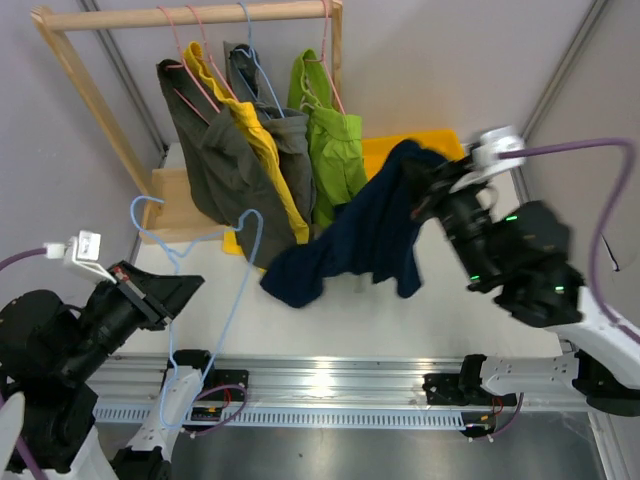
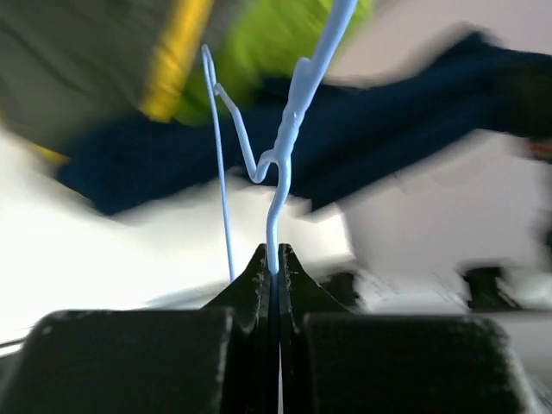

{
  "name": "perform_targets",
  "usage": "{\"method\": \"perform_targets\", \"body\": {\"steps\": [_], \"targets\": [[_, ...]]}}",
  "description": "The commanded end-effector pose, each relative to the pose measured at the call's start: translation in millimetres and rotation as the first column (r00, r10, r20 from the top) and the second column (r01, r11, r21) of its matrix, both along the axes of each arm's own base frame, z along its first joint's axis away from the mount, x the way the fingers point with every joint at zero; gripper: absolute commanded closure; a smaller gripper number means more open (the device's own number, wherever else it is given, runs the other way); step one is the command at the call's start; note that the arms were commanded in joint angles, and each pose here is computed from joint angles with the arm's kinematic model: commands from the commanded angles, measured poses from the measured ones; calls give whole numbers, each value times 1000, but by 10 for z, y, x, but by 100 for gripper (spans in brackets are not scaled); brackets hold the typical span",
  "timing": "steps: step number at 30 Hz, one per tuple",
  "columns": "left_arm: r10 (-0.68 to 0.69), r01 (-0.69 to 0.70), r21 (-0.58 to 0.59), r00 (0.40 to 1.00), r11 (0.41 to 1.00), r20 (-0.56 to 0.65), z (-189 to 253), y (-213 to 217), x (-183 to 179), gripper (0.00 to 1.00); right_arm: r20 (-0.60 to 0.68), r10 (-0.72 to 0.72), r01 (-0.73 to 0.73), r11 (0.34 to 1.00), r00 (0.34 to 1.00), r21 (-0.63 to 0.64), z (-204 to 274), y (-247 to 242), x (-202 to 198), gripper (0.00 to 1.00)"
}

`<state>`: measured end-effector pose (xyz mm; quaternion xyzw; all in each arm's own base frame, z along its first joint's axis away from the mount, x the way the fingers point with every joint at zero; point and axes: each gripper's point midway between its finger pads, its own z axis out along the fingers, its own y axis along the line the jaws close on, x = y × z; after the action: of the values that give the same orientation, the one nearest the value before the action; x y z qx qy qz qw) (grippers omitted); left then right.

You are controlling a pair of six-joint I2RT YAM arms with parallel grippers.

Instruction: Remove the shorts from the hanger

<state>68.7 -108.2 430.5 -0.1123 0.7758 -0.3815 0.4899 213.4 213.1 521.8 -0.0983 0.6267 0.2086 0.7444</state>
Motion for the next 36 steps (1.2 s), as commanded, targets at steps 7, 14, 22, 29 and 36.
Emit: {"method": "perform_targets", "body": {"steps": [7,14,22,29,36], "targets": [[483,-527,111,831,843,276,911,963,201,100,176,-205,201,979,963,38,1193,-585,131,100],[525,-594,131,778,794,346,1003,1111,895,100,200,-244,237,970,949,59,1462,-642,785,100],[502,-619,209,756,757,420,1134,1194,1379,100,321,-286,243,956,903,166,1847,-1088,1558,100],[501,-640,290,751,711,430,925,1290,1578,100,361,-287,210,948,887,239,1791,-1444,2216,100],[516,-649,293,747,702,419,807,1316,1715,100,103,-137,116,975,985,192,455,-1114,3202,100]]}}
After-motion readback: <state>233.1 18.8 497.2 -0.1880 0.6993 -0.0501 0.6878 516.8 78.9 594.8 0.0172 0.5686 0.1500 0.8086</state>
